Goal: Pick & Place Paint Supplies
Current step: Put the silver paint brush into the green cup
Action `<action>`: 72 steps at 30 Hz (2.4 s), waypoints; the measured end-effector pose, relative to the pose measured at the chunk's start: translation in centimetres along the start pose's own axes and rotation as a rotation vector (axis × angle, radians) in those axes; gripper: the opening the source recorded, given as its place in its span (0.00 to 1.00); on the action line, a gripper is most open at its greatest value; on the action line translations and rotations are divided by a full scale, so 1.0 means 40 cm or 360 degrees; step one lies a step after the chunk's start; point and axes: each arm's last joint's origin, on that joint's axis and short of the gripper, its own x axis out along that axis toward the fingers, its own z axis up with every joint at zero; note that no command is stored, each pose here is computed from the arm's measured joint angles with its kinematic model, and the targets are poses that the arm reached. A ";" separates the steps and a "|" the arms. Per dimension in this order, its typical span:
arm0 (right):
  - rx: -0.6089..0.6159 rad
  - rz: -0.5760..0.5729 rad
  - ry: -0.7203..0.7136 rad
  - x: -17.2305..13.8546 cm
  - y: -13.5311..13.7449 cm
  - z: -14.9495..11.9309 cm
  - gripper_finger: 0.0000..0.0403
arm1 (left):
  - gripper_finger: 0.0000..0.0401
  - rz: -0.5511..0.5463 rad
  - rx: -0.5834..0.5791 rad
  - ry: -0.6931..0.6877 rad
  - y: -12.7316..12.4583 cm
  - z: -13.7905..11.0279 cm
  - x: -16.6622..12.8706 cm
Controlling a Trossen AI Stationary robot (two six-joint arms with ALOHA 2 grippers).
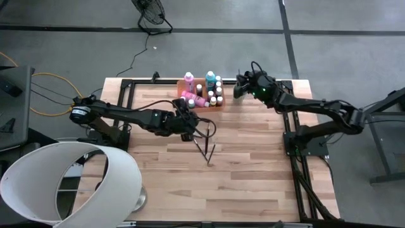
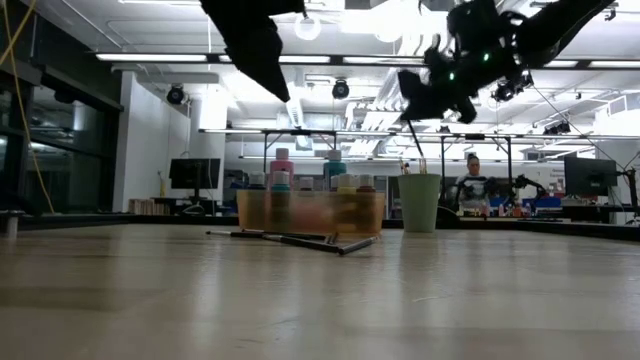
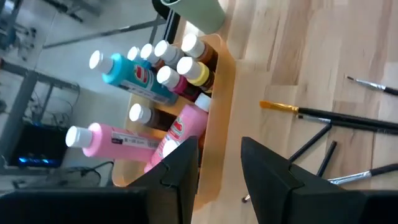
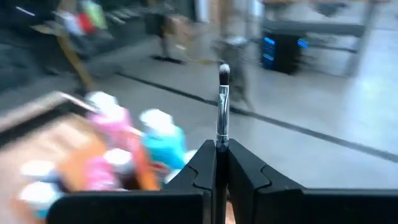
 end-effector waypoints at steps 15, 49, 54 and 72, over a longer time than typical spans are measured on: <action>-0.0013 -0.0212 0.0142 0.094 -0.072 -0.073 0.03 | 0.29 0.0028 -0.0260 0.0003 0.001 -0.001 0.001; 0.0097 0.0089 0.0434 0.011 -0.072 -0.048 0.45 | 0.29 -0.0407 -0.0385 0.0526 0.084 -0.079 0.070; 0.0079 0.0185 0.0407 -0.027 -0.072 -0.018 0.44 | 0.29 -0.0663 -0.0223 0.0597 0.131 -0.104 0.098; 0.0103 0.0221 0.0328 -0.087 -0.077 0.024 0.44 | 0.29 -0.0969 0.0112 0.0571 0.073 -0.230 0.193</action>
